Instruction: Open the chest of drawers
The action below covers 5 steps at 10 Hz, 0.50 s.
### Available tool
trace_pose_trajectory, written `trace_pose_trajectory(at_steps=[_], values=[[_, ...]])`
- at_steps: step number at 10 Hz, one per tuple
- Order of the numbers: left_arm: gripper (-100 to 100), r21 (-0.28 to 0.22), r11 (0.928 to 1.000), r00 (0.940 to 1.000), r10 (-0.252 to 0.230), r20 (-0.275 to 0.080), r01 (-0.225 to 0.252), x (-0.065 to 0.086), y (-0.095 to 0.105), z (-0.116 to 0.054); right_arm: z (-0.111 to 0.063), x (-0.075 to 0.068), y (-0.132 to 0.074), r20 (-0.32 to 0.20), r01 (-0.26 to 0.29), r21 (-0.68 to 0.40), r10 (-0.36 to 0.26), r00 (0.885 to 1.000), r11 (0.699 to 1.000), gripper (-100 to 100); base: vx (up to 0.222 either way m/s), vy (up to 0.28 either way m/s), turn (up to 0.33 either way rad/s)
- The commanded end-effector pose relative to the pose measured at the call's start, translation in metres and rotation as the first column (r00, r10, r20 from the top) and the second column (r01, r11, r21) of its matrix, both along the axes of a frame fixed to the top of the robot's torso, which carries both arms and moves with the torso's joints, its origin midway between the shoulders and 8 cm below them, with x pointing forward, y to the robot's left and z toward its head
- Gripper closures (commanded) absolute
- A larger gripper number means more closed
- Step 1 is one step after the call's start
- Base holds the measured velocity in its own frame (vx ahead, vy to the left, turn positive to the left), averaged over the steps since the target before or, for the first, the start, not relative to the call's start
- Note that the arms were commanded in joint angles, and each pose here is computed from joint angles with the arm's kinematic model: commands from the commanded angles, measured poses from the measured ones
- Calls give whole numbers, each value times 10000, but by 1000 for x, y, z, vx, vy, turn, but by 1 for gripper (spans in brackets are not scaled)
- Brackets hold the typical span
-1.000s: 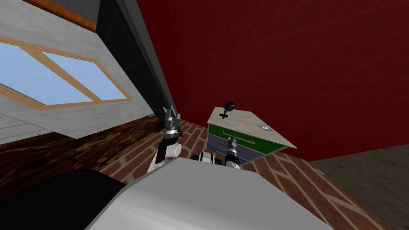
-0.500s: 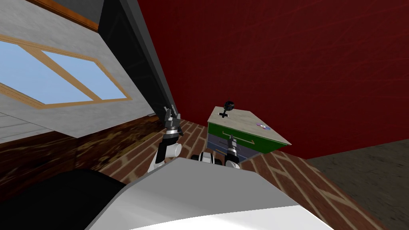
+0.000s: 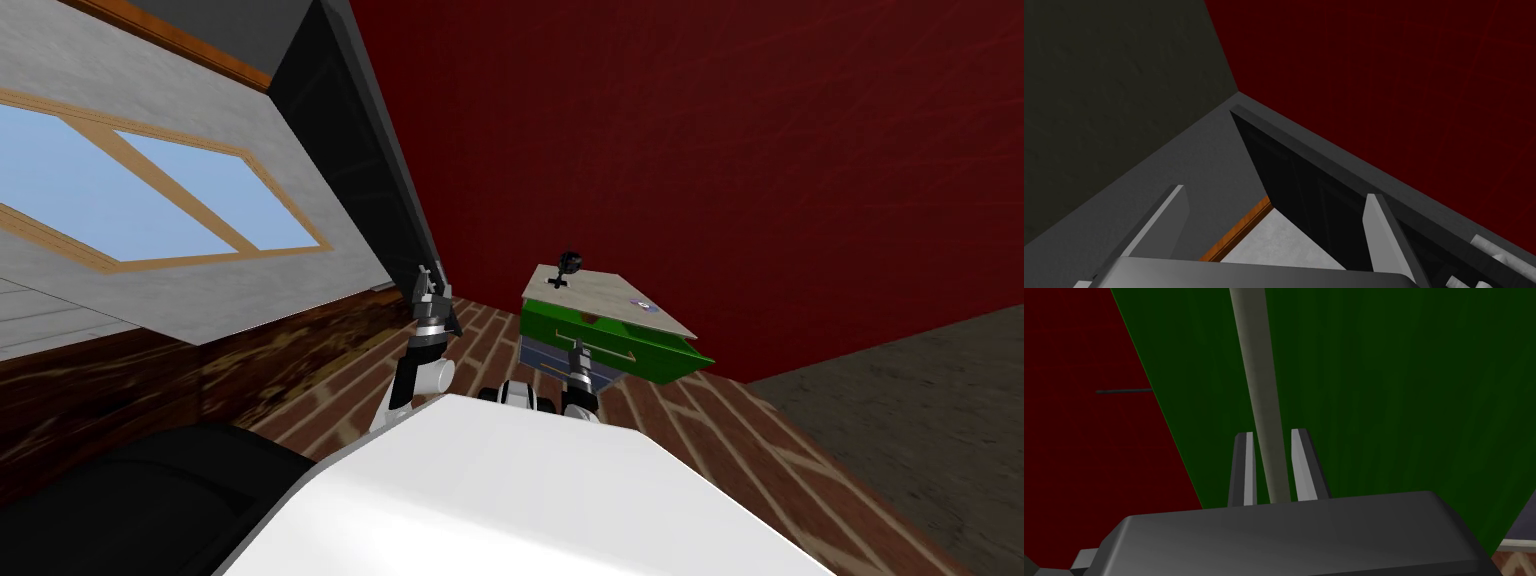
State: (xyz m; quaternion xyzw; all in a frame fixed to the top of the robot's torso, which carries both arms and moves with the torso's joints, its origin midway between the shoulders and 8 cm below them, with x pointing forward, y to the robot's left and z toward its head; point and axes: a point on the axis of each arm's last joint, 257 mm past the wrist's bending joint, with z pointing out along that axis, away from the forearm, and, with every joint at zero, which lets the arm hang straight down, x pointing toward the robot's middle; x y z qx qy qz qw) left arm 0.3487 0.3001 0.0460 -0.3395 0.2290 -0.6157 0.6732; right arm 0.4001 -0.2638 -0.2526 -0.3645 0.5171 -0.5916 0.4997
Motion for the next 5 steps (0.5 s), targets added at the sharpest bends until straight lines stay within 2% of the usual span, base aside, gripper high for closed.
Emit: trace_pose_trajectory(at_steps=[1,2,3,5], values=[[0,0,10000,10000,0,0,0,0,0,0,-9,-7,6,-248,-100,26,100,9996,9999,100,-201,49,-28],[0,-1,10000,10000,-1,0,1,0,0,0,0,-3,5,-50,-62,13,62,10000,10000,100,-105,36,-12],[0,0,10000,10000,0,-1,0,0,0,0,-5,-7,9,-154,-120,12,120,9998,9999,100,-118,33,-23],[0,0,10000,10000,0,0,0,0,0,0,-6,-10,12,-201,-161,19,162,9997,9999,100,-193,33,-18]])
